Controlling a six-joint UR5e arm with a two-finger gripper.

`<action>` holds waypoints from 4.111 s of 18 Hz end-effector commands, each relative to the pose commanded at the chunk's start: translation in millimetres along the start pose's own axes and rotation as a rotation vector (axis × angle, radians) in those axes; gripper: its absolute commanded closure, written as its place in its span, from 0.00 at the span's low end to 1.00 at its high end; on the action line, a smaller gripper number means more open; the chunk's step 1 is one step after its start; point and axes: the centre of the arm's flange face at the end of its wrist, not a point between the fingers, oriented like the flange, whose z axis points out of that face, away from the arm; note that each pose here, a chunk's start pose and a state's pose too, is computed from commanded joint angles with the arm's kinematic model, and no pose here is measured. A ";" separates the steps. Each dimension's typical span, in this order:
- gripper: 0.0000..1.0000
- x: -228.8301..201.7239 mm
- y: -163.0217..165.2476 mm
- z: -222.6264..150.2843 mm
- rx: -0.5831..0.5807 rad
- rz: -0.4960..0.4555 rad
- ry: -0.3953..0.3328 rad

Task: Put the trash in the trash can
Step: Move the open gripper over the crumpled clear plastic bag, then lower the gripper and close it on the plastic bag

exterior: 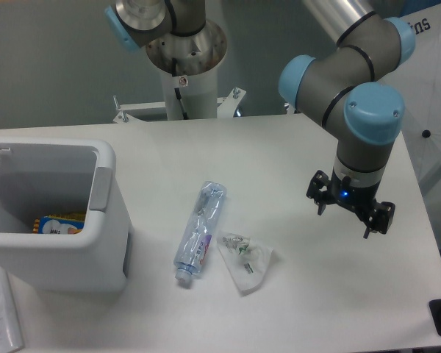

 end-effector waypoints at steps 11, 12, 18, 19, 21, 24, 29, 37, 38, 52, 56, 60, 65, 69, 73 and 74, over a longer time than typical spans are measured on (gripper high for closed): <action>0.00 20.3 -7.7 30.2 0.032 -0.013 -0.036; 0.00 24.1 -6.4 35.7 0.035 -0.019 -0.046; 0.00 48.5 -34.1 56.4 0.043 -0.060 -0.035; 0.00 52.5 -40.4 58.3 0.045 -0.082 -0.029; 0.00 63.2 -48.1 66.0 0.042 -0.096 -0.013; 0.00 84.2 -49.9 85.1 0.024 -0.086 0.028; 0.00 92.9 -51.8 97.0 0.007 -0.068 0.048; 0.00 98.5 -58.7 105.3 -0.005 -0.053 0.070; 0.00 100.6 -61.1 106.3 -0.006 -0.048 0.073; 1.00 135.9 -82.1 128.7 -0.036 0.000 0.141; 1.00 131.5 -80.0 120.7 -0.029 -0.003 0.130; 1.00 117.3 -72.7 105.1 -0.009 -0.025 0.106; 1.00 95.3 -66.8 66.8 0.102 -0.073 0.102; 1.00 79.8 -79.2 2.4 0.249 -0.130 0.132; 1.00 72.0 -101.3 -61.7 0.380 -0.234 0.156; 1.00 75.8 -104.1 -80.1 0.421 -0.254 0.159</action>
